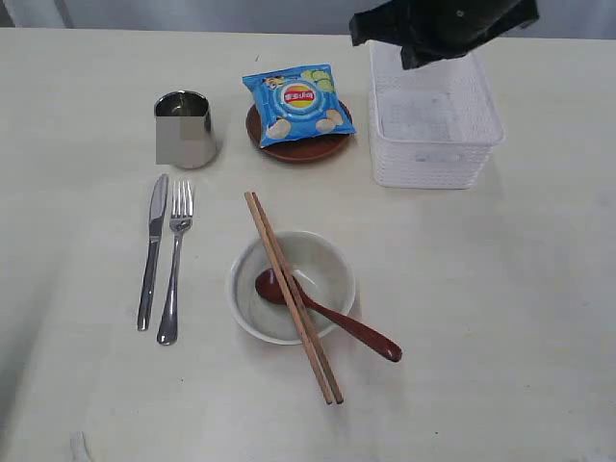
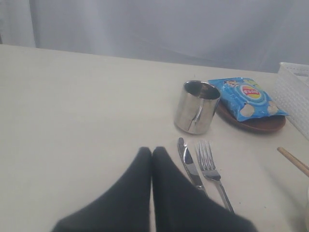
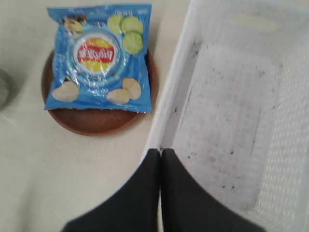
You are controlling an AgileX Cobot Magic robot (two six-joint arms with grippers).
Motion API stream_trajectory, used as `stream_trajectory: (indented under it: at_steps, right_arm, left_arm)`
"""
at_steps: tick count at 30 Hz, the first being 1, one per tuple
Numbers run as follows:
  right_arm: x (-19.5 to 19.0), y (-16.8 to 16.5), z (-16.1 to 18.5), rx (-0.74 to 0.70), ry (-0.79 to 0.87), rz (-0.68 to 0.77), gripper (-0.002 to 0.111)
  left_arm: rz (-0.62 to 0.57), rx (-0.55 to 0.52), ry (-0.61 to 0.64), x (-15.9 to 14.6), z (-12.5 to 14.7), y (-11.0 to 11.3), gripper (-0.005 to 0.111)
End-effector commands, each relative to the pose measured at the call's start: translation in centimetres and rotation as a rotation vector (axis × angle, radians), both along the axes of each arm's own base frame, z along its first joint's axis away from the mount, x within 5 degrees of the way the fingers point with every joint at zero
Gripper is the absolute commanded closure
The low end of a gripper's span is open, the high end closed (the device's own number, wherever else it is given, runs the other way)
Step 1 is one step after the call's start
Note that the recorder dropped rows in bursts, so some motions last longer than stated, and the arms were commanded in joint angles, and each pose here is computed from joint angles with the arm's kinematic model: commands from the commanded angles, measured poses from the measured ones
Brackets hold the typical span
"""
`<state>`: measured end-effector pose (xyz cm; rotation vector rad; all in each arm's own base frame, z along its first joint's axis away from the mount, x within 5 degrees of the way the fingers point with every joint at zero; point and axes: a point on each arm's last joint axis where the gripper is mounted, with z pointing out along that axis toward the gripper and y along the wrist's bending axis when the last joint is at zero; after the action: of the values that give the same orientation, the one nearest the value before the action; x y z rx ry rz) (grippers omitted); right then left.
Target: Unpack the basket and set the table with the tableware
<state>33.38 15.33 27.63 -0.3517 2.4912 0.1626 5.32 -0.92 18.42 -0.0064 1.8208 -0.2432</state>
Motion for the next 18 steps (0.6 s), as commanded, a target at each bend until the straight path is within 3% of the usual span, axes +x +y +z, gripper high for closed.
stream_trajectory:
  at_steps: [1, 9, 18]
  right_arm:
    - [-3.0, -1.7, 3.5, 0.030, -0.140, 0.018, 0.108]
    - [-5.7, -2.9, 7.3, 0.077, -0.236, 0.014, 0.108]
    - [-5.8, -3.0, 7.5, 0.080, -0.242, 0.014, 0.108]
  left_arm:
    - [0.001, -0.005, -0.011, 0.0, 0.0, 0.0, 0.107]
    - [0.001, -0.005, -0.011, 0.0, 0.0, 0.0, 0.107]
    - [0.001, -0.005, -0.011, 0.0, 0.0, 0.0, 0.107]
